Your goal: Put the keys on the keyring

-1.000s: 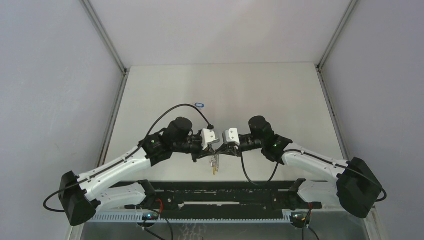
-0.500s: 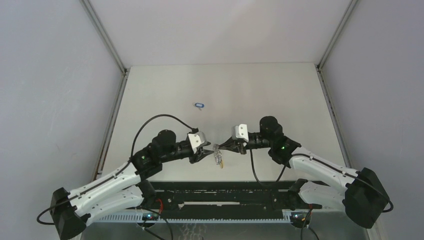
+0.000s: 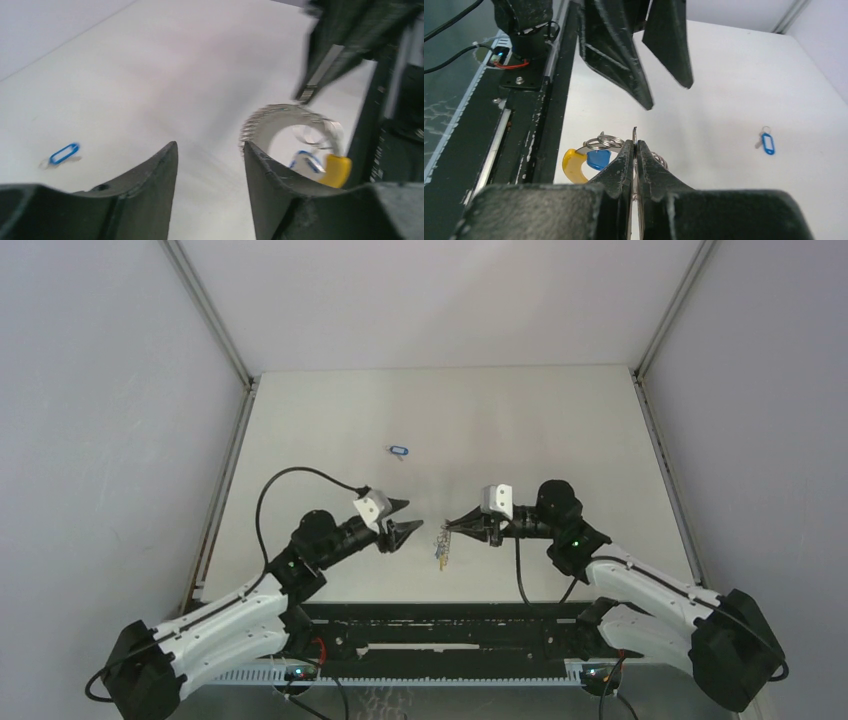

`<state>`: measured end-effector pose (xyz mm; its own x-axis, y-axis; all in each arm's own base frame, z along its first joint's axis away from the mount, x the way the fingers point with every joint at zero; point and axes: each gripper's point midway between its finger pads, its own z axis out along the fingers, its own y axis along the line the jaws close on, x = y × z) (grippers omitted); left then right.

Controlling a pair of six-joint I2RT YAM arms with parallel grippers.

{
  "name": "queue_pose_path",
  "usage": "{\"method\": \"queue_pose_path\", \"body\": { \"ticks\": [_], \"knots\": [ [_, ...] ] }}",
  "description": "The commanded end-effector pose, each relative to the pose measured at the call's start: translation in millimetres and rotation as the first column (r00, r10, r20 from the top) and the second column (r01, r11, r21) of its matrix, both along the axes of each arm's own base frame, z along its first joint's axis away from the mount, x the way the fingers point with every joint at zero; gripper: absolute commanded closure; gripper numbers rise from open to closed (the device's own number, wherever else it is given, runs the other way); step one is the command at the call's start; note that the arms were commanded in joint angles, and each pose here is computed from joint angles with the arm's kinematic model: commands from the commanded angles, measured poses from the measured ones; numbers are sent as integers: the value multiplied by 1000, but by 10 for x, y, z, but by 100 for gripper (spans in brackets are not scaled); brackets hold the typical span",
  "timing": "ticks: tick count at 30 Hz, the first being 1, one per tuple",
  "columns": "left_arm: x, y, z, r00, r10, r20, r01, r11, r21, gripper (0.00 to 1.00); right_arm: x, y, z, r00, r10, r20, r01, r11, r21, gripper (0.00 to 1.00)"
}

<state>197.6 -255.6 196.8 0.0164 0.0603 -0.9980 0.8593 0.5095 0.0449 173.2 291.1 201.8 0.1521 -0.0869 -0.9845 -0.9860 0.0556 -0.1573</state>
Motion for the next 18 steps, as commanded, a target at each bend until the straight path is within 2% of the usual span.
{"method": "queue_pose_path", "body": {
  "ticks": [1,7,13,15,18],
  "knots": [
    [484,275,167,968,246,-53,-251,961,-115,40,70,-82,266,993,-76,86,69,995,76,100],
    [1108,598,9,837,494,-237,-526,845,-97,36,103,-144,252,987,-127,101,118,989,89,100],
    [1624,829,-253,710,605,-359,-653,757,-16,37,114,-206,219,979,-162,122,148,982,120,100],
    [1800,888,-317,686,618,-385,-666,746,9,38,136,-218,216,978,-170,119,155,980,124,100],
    [2074,920,-394,687,610,-394,-645,762,57,39,165,-232,190,979,-175,107,162,980,119,100]
  ]
}}
